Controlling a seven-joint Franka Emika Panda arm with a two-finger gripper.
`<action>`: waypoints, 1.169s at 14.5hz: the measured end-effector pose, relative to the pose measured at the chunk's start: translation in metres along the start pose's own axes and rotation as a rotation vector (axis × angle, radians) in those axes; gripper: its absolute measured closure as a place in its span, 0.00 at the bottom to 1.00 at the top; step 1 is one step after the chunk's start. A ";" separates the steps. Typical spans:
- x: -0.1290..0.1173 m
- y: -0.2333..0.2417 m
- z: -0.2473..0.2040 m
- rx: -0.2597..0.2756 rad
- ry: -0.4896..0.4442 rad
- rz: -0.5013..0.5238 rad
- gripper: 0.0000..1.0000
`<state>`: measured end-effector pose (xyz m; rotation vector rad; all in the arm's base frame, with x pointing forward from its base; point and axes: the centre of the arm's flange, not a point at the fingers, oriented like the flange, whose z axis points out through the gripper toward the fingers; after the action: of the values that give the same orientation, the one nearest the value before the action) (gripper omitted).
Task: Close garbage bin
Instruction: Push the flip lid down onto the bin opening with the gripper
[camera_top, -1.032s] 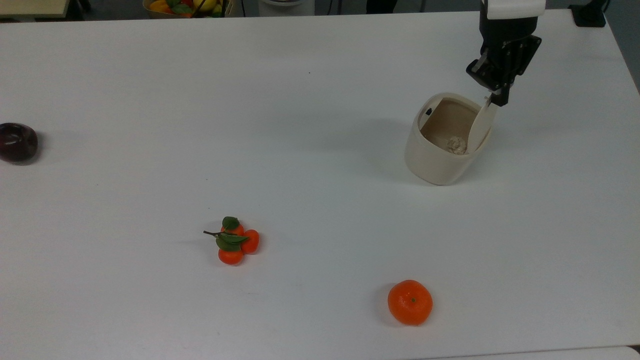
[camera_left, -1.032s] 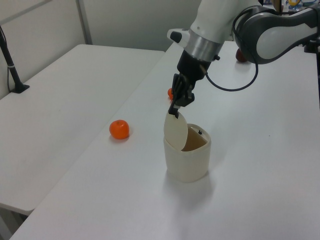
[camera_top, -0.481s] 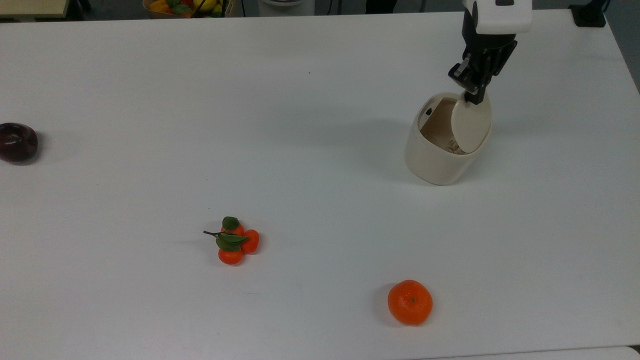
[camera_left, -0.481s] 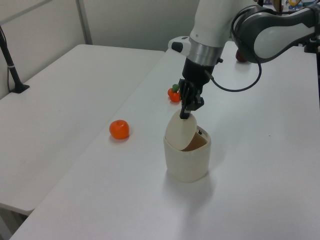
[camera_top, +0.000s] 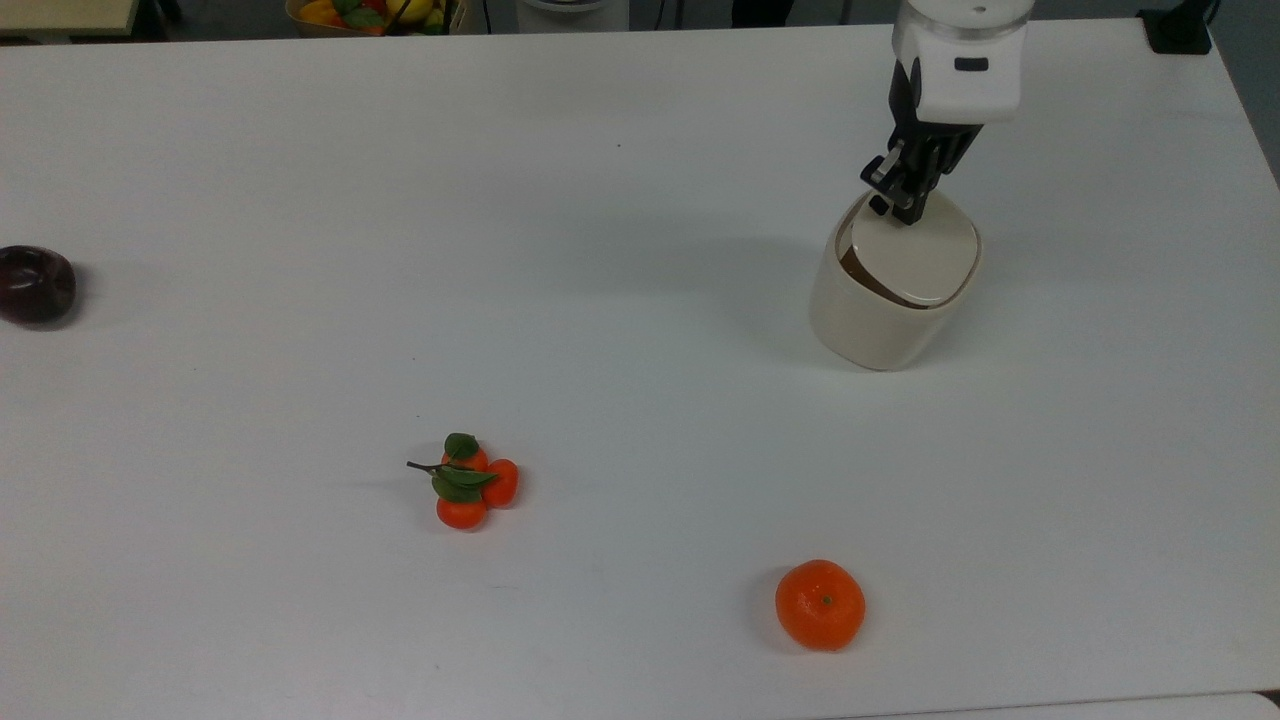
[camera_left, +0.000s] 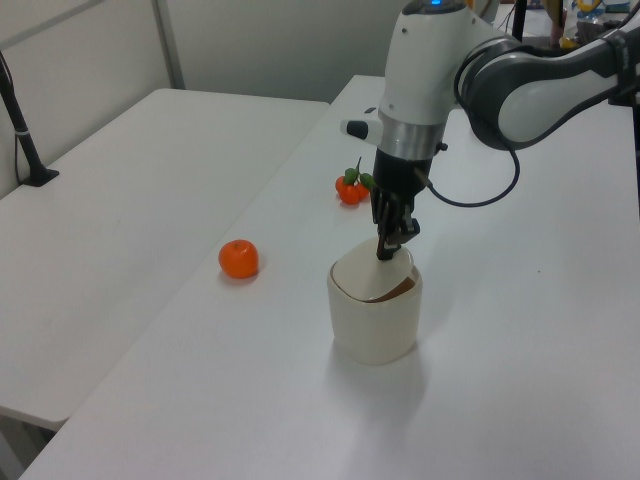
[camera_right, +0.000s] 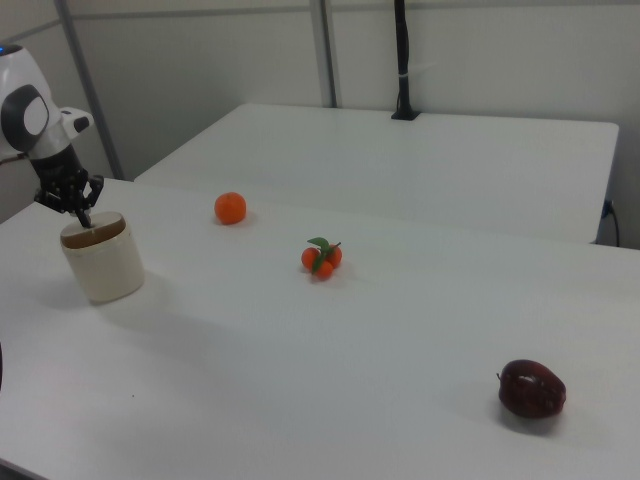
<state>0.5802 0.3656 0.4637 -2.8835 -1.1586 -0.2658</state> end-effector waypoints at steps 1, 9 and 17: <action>0.000 0.000 0.006 0.001 -0.009 0.000 0.99; -0.002 0.006 0.022 0.002 -0.033 0.007 0.99; -0.001 0.006 0.024 0.003 -0.036 0.006 0.99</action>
<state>0.5867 0.3625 0.4397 -2.9008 -1.1543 -0.2135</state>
